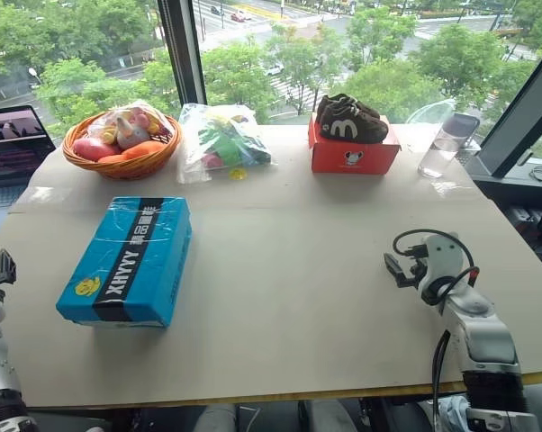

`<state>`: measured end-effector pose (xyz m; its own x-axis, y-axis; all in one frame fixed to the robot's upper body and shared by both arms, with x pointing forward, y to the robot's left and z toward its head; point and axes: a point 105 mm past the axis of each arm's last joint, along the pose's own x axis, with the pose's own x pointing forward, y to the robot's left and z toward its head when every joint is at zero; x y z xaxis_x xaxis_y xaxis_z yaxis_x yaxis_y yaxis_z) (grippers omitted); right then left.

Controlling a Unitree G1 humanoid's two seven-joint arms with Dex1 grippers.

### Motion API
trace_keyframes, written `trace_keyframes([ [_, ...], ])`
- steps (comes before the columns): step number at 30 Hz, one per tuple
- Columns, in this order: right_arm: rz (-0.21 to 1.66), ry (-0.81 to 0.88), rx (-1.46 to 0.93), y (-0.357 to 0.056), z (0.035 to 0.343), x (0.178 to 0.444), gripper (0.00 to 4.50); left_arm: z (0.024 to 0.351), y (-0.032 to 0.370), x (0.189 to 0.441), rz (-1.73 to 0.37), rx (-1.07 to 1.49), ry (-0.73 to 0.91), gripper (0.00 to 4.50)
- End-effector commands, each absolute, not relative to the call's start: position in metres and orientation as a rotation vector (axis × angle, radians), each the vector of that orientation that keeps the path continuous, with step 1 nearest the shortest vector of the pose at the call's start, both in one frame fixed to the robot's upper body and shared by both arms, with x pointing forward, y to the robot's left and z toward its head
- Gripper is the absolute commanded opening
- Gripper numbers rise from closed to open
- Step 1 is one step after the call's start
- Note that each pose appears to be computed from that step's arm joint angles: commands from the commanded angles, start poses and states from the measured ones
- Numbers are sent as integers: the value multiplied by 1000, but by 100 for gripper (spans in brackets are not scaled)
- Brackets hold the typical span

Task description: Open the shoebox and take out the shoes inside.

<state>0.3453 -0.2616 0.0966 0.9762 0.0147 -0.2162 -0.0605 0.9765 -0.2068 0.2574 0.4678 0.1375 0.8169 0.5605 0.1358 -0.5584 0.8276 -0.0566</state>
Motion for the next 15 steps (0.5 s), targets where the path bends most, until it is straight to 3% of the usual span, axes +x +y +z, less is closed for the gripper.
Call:
trace_keyframes([
  [1, 9, 163, -217, -269, 114, 347, 450, 152, 460, 264, 529, 7, -176, 444],
  [4, 27, 168, -223, -268, 114, 347, 450, 148, 436, 283, 322, 54, -102, 444],
  [6, 150, 163, -242, -248, 118, 347, 450, 147, 409, 292, 84, 109, -40, 444],
  [7, 199, 157, -244, -240, 120, 347, 398, 146, 401, 294, 13, 131, -19, 450],
  [11, 525, 116, -248, -188, 138, 336, 285, 133, 371, 287, -312, 320, 134, 345],
  [12, 607, 118, -268, -175, 141, 333, 231, 132, 368, 286, -361, 347, 162, 290],
  [15, 763, 120, -293, -149, 145, 328, 131, 131, 364, 286, -447, 368, 204, 166],
])
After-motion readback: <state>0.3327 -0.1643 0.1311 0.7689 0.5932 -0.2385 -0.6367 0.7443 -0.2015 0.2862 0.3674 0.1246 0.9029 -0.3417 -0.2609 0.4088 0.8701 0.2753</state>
